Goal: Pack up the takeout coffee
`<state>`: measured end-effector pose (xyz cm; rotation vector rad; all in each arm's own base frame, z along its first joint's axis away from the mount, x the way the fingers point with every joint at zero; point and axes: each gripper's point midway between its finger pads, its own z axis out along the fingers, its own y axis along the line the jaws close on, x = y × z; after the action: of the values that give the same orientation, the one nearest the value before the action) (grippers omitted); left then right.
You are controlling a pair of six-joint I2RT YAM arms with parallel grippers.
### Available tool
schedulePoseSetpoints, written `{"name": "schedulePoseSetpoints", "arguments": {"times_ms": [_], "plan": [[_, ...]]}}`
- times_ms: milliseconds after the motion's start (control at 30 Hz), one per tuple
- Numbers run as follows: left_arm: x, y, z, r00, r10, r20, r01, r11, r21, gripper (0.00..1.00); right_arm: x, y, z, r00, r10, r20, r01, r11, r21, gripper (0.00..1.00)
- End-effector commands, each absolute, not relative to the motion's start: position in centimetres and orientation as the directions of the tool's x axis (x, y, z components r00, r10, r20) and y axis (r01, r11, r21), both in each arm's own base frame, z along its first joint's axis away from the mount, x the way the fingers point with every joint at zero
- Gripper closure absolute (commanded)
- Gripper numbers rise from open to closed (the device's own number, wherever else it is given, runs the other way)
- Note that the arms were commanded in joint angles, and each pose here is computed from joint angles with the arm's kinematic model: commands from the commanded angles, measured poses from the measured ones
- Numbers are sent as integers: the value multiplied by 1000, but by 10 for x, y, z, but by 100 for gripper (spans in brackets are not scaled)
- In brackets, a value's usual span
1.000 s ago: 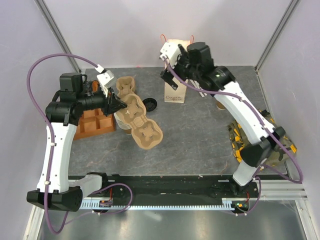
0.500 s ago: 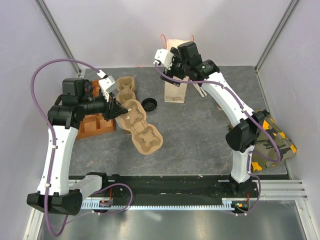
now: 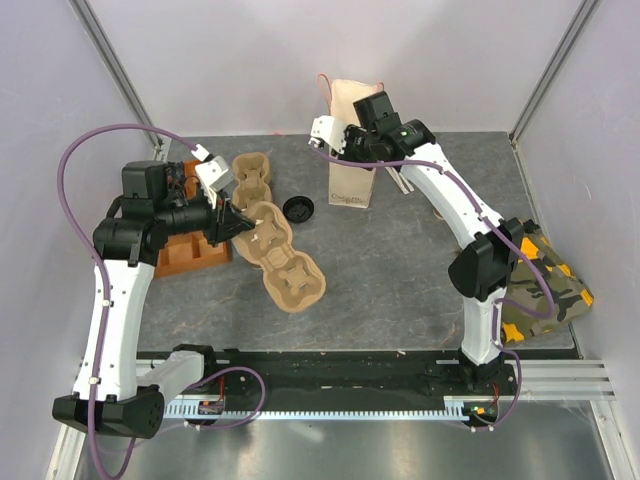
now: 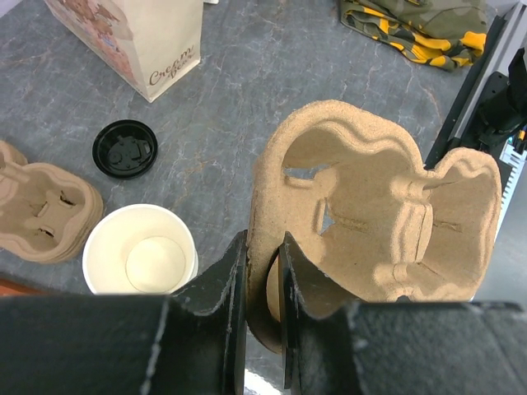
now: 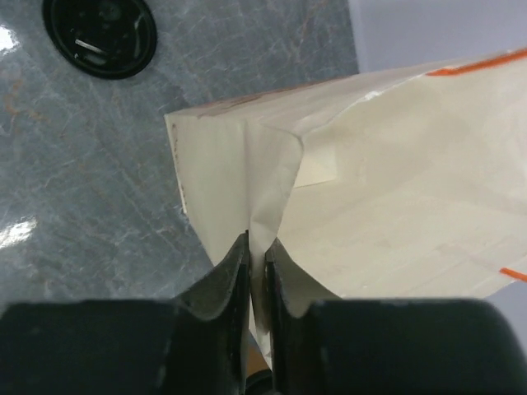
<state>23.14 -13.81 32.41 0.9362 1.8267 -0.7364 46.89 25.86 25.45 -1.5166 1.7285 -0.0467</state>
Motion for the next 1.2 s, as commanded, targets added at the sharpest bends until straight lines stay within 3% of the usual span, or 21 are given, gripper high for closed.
{"name": "schedulePoseSetpoints", "arguments": {"times_ms": [0, 300, 467, 600, 800, 900, 967, 1067, 1100, 1167], "plan": [[230, -141, 346, -231, 258, -938, 847, 529, -63, 98, 431, 257, 310, 130, -811, -571, -813, 242, -530, 85], [209, -143, 371, -188, 229, -955, 852, 522, -42, 98, 305, 262, 350, 156, -783, -602, -862, 189, -470, 95], [192, -137, 371, -191, 249, -949, 841, 540, -27, 98, 244, 255, 339, 83, -774, -628, -918, 186, -351, 98], [176, -133, 369, -204, 260, -944, 828, 560, -25, 98, 188, 253, 322, 112, -789, -604, -954, 85, -287, 100], [162, -131, 368, -225, 255, -940, 819, 573, -40, 98, 151, 249, 305, 115, -806, -581, -971, 34, -239, 100], [161, -131, 365, -244, 247, -938, 815, 577, -60, 98, 140, 246, 295, 116, -813, -571, -976, 12, -215, 94], [163, -131, 364, -257, 244, -935, 811, 581, -71, 98, 136, 246, 291, 110, -812, -573, -981, 6, -196, 84], [167, -132, 365, -265, 237, -934, 808, 583, -81, 98, 132, 245, 299, 115, -799, -590, -981, 2, -195, 61], [168, -133, 367, -272, 226, -935, 807, 583, -94, 98, 130, 247, 308, 118, -786, -606, -980, 4, -197, 33], [170, -135, 369, -282, 211, -936, 808, 578, -113, 98, 133, 253, 331, 122, -750, -650, -976, 28, -216, 15]]}}
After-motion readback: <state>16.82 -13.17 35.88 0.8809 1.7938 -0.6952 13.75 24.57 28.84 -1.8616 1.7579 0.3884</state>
